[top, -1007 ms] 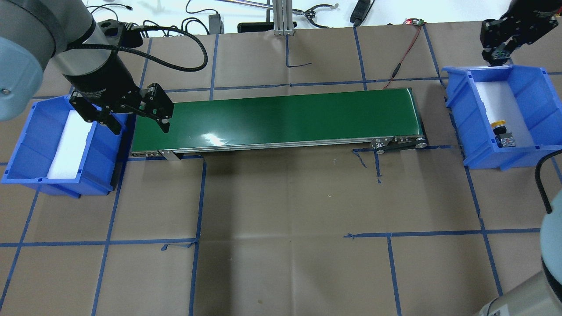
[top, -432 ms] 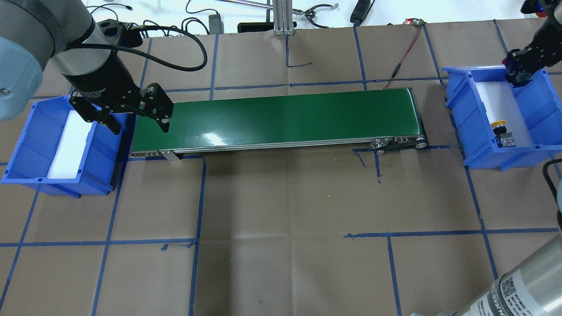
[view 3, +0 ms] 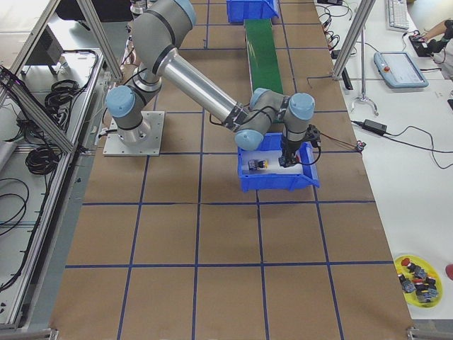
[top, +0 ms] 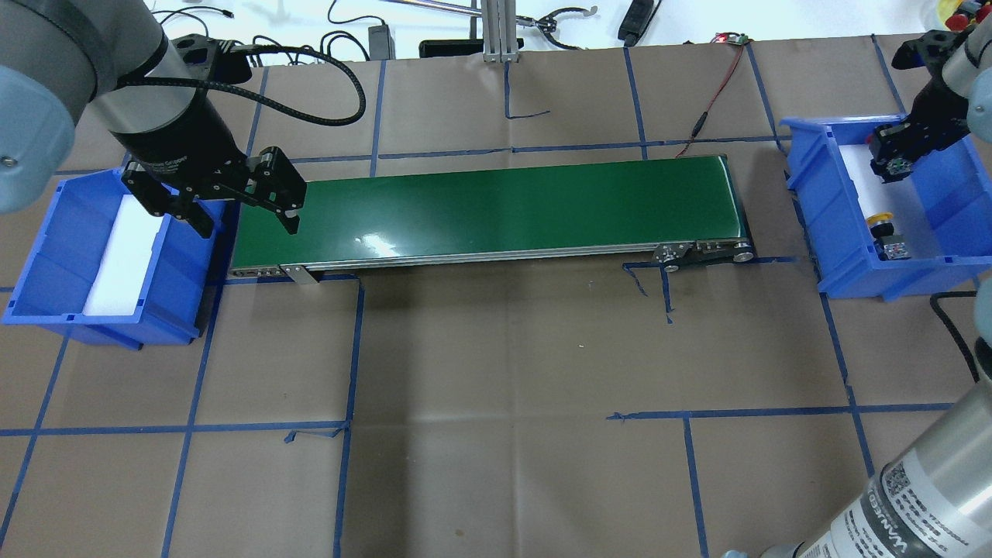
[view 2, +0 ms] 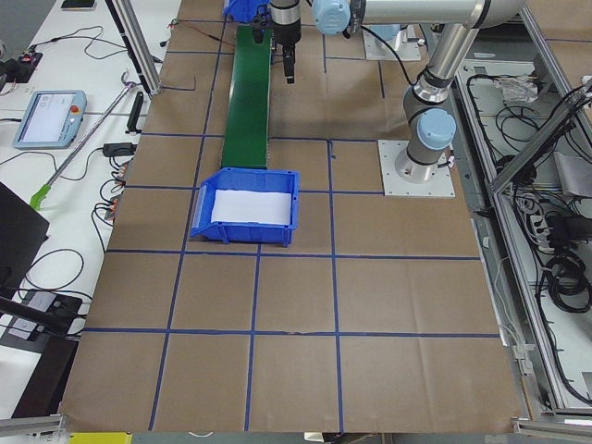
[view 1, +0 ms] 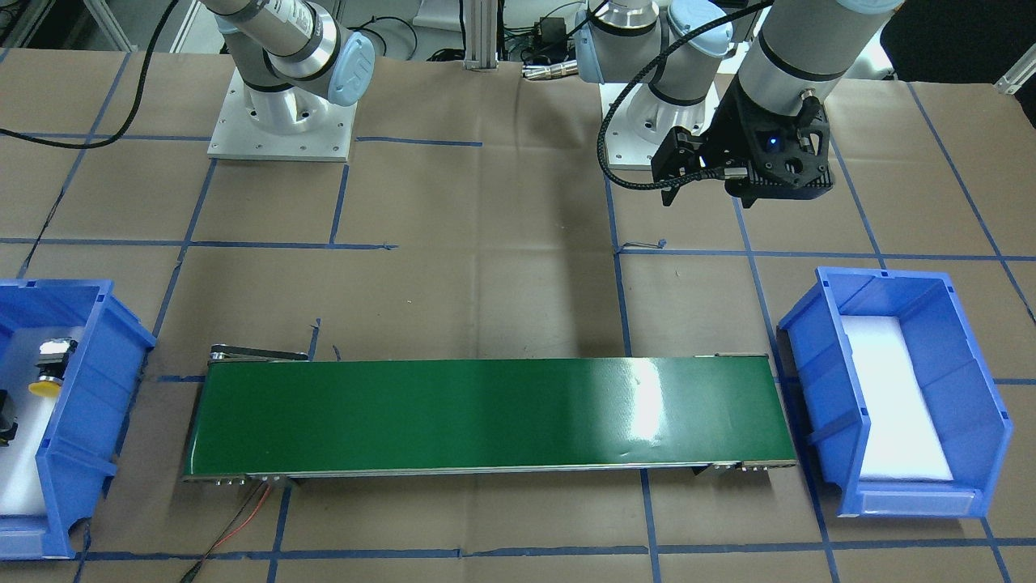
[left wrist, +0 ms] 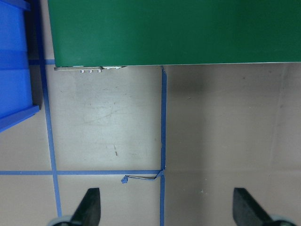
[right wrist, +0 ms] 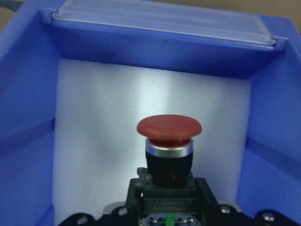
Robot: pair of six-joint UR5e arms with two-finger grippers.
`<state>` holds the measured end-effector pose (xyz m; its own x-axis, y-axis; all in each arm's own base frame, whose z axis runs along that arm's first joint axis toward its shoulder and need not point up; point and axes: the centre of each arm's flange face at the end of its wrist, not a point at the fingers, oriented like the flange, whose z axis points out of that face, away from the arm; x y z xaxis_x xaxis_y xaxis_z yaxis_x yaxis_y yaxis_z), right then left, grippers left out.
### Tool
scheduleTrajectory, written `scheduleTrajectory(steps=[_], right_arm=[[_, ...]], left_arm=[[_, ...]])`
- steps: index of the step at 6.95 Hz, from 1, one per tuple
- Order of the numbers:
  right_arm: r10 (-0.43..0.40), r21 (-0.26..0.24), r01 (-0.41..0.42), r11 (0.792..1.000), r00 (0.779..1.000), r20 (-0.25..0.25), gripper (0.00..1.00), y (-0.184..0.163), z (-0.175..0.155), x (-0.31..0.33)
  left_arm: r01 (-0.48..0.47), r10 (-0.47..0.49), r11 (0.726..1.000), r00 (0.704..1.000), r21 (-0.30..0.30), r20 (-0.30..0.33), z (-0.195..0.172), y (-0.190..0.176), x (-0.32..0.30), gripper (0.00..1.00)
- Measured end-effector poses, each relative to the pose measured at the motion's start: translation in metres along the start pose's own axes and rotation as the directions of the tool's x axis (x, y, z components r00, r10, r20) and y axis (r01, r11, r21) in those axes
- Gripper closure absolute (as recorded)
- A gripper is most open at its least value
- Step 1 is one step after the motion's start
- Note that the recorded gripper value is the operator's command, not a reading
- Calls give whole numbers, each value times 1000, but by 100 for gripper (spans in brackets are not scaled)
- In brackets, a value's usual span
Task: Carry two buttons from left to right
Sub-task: 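Lower the red button into the bin and open the right gripper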
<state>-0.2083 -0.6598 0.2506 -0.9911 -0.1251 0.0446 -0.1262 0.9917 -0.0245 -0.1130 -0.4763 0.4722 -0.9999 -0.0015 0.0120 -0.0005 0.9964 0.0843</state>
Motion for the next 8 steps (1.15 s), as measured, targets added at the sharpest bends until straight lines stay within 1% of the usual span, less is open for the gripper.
scheduleTrajectory(steps=[1,2,3,6,7,8], right_arm=[[1,-16,-1,1000,1000,10,93,-1,16,0],[5,-30,-5,1000,1000,18,25,0,26,-2],[9,-38,-8,999,1000,23,2,2,30,-4],[11,-34,-10,999,999,31,1,1,27,-7],[11,-27,-10,1000,1000,27,1,1,19,-7],[10,-7,-10,1000,1000,11,0,1,0,-8]], left_arm=[[0,0,1000,1000,-1,0,0,0,0,0],[0,0,1000,1000,-2,0,1,0,0,0],[2,-2,1000,1000,-2,-1,1,-1,-1,0],[11,-11,1000,1000,-3,-1,-1,-11,-3,0],[13,-13,1000,1000,-4,-1,-2,-10,-3,0],[14,-14,1000,1000,-4,-3,-2,-7,-3,0]])
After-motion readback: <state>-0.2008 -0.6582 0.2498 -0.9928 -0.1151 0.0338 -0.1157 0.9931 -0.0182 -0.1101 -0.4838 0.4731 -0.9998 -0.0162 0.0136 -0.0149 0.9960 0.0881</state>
